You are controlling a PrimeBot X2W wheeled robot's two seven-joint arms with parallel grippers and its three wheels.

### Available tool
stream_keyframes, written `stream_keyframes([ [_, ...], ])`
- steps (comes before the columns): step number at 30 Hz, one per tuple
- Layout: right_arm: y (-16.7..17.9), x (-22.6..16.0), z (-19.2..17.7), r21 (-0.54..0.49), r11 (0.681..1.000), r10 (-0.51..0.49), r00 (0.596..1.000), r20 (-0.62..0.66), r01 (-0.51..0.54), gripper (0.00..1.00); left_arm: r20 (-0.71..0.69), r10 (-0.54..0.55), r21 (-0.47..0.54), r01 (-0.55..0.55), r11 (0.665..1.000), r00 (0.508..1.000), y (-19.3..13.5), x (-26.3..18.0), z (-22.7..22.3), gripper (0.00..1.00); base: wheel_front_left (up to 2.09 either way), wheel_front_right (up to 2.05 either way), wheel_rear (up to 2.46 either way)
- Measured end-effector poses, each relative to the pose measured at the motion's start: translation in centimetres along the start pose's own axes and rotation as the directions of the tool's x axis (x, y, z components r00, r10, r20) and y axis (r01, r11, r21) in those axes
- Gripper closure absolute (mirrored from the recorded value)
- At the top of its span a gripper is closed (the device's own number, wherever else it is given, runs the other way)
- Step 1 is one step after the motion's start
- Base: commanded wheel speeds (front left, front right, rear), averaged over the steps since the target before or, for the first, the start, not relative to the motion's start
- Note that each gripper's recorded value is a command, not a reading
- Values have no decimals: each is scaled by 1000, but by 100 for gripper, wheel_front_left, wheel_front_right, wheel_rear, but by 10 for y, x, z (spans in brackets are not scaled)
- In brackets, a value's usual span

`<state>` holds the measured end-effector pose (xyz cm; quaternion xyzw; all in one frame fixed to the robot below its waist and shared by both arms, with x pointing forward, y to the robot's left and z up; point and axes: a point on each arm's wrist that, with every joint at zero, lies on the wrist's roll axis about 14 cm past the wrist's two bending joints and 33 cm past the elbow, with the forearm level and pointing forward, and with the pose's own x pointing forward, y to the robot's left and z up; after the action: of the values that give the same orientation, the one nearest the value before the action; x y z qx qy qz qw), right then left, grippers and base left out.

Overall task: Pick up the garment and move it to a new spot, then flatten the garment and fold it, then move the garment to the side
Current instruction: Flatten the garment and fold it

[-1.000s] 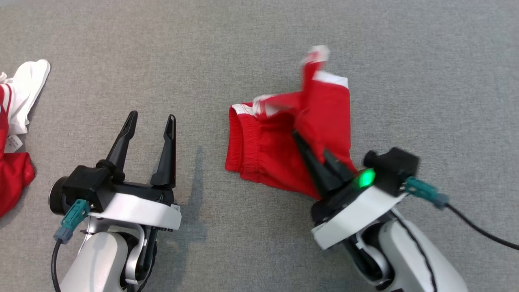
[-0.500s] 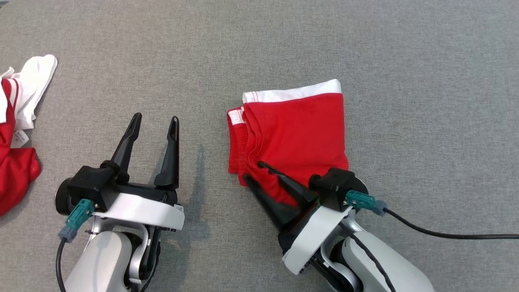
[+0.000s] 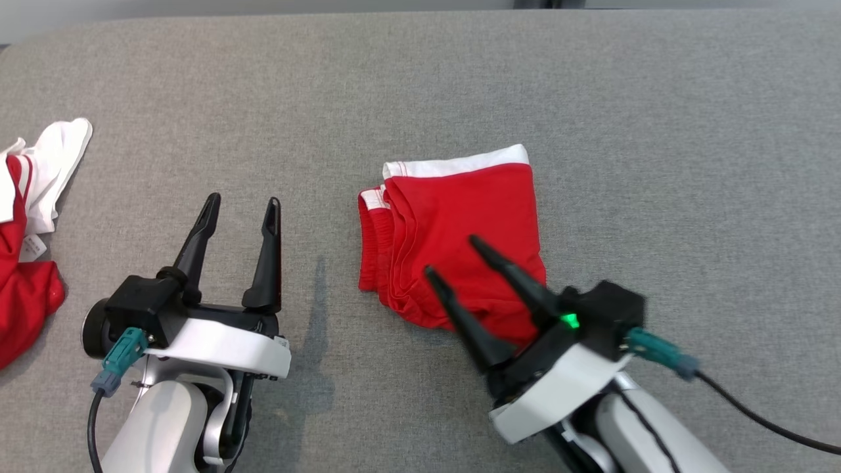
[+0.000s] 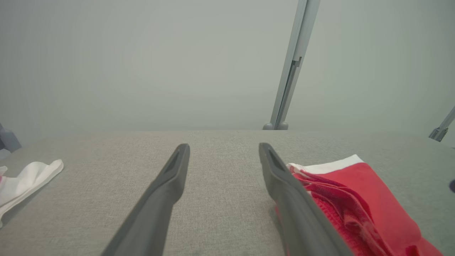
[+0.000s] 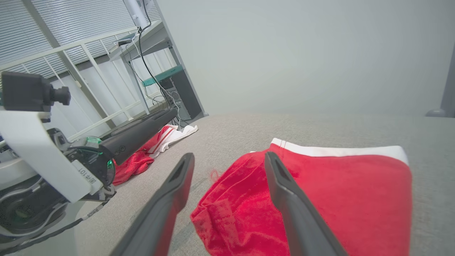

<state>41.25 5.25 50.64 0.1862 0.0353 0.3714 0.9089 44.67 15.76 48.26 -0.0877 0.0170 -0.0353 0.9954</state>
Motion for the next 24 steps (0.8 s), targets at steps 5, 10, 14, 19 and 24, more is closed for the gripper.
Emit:
stream_keyframes([
  [5, -44, -24, 39, -64, 984, -161, 981, 107, 169, 0, 25, 9, 12, -9, 1000, 1000, 1, -4, 11, 0, 0, 0, 0],
  [10, -92, -60, 71, -125, 925, -334, 925, 183, 359, 0, 55, 25, 16, -26, 1000, 998, 3, -11, 22, 0, 0, 0, 0],
  [14, -111, -88, 85, -155, 877, -421, 882, 211, 456, 0, 83, 39, 14, -40, 999, 996, 5, -20, 32, 0, 0, 0, 0],
  [19, -121, -116, 89, -167, 834, -492, 845, 208, 527, 0, 96, 41, 24, -43, 999, 995, 6, -32, 39, 0, 0, 0, 0],
  [24, -120, -131, 88, -170, 818, -519, 832, 197, 550, 0, 89, 28, 42, -32, 999, 996, 5, -41, 41, 0, 0, 0, 0],
])
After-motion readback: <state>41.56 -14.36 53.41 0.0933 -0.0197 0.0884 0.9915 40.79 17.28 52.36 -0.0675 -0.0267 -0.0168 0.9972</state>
